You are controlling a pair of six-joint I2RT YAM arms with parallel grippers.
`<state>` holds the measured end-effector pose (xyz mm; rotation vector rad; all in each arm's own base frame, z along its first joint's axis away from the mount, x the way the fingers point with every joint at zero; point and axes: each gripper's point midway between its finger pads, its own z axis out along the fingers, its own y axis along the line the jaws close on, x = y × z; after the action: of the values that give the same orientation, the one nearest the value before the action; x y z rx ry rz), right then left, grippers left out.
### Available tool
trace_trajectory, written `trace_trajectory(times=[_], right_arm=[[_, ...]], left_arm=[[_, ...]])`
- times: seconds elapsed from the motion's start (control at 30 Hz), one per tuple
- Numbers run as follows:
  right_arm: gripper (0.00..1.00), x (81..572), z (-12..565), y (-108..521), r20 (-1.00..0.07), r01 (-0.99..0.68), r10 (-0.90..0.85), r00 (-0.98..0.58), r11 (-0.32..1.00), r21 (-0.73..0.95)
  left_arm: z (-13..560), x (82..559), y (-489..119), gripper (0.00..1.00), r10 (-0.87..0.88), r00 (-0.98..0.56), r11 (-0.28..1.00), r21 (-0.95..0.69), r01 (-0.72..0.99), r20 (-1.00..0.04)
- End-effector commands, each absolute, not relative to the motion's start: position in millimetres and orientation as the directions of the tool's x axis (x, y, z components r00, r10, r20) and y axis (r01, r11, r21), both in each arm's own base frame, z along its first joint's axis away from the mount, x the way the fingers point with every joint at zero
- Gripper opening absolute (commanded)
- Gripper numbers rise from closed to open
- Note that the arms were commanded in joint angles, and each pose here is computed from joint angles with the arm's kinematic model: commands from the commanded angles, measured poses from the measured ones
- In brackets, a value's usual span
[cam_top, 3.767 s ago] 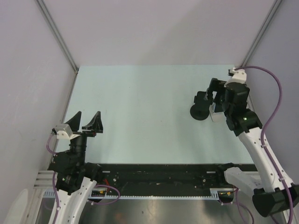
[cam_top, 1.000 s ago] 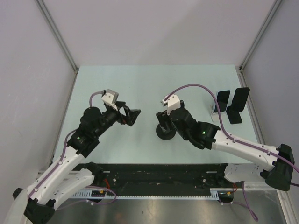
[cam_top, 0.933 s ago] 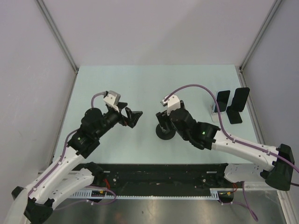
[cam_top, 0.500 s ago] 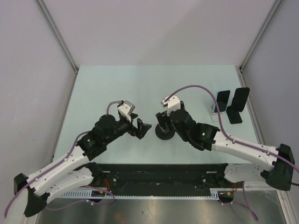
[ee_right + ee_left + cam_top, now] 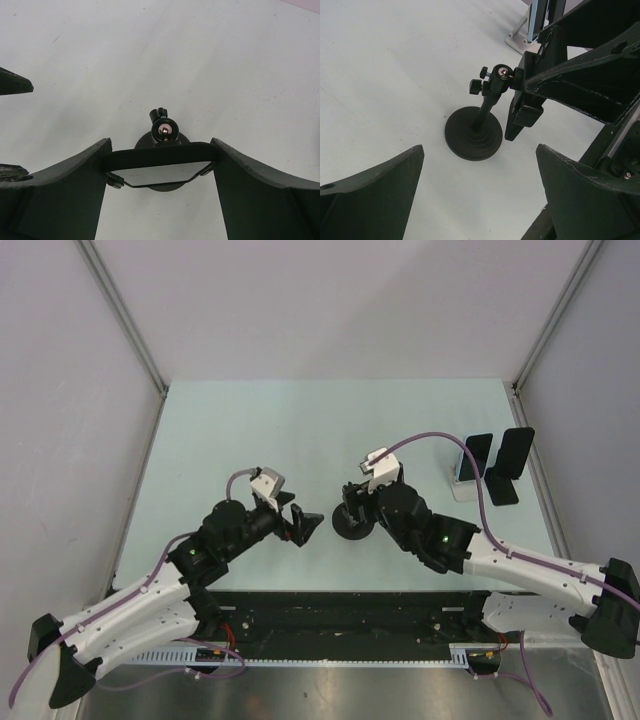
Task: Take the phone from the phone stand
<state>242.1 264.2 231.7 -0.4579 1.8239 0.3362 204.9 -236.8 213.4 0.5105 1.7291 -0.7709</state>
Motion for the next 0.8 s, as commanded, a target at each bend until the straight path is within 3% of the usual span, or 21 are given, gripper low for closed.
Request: trace_trajectory(times=[0.0,0.17,0.53,0.63,0.67,0.73,0.77], right_arm=[[0.83,241.2,255.3,273.8,-0.978,-0.494,0.004,-0.209,0.863,0.109],[0.89,240.7,245.9,272.6,-0.978,-0.497,0.007,-0.208,0.861,0.111],[0.88,242.5,235.4,270.4,-0.979,-0.493,0.009,-0.203,0.863,0.110],[0.79,243.5,231.8,269.3,-0.978,-0.490,0.006,-0.207,0.865,0.109],[0.66,243.3,231.8,269.6,-0.978,-0.491,0.008,-0.208,0.864,0.111],[0.49,242.1,232.7,269.9,-0.978,-0.494,0.012,-0.210,0.861,0.117],[0.34,241.9,233.7,269.8,-0.977,-0.495,0.020,-0.212,0.860,0.125]], left_arm=[[221.8,203.1,-244.9,1.00,-0.088,-0.281,0.669,-0.266,0.694,-0.955],[217.0,202.8,-249.7,1.00,-0.078,-0.295,0.664,-0.270,0.697,-0.952],[211.6,194.8,-265.5,1.00,-0.044,-0.296,0.618,-0.259,0.743,-0.954],[208.0,195.0,-267.9,1.00,-0.039,-0.281,0.616,-0.244,0.749,-0.959],[206.7,195.7,-268.9,1.00,-0.044,-0.271,0.614,-0.240,0.752,-0.962],[202.7,196.3,-271.6,1.00,-0.037,-0.258,0.613,-0.226,0.757,-0.965],[203.5,196.1,-274.1,1.00,-0.046,-0.240,0.607,-0.218,0.764,-0.970]])
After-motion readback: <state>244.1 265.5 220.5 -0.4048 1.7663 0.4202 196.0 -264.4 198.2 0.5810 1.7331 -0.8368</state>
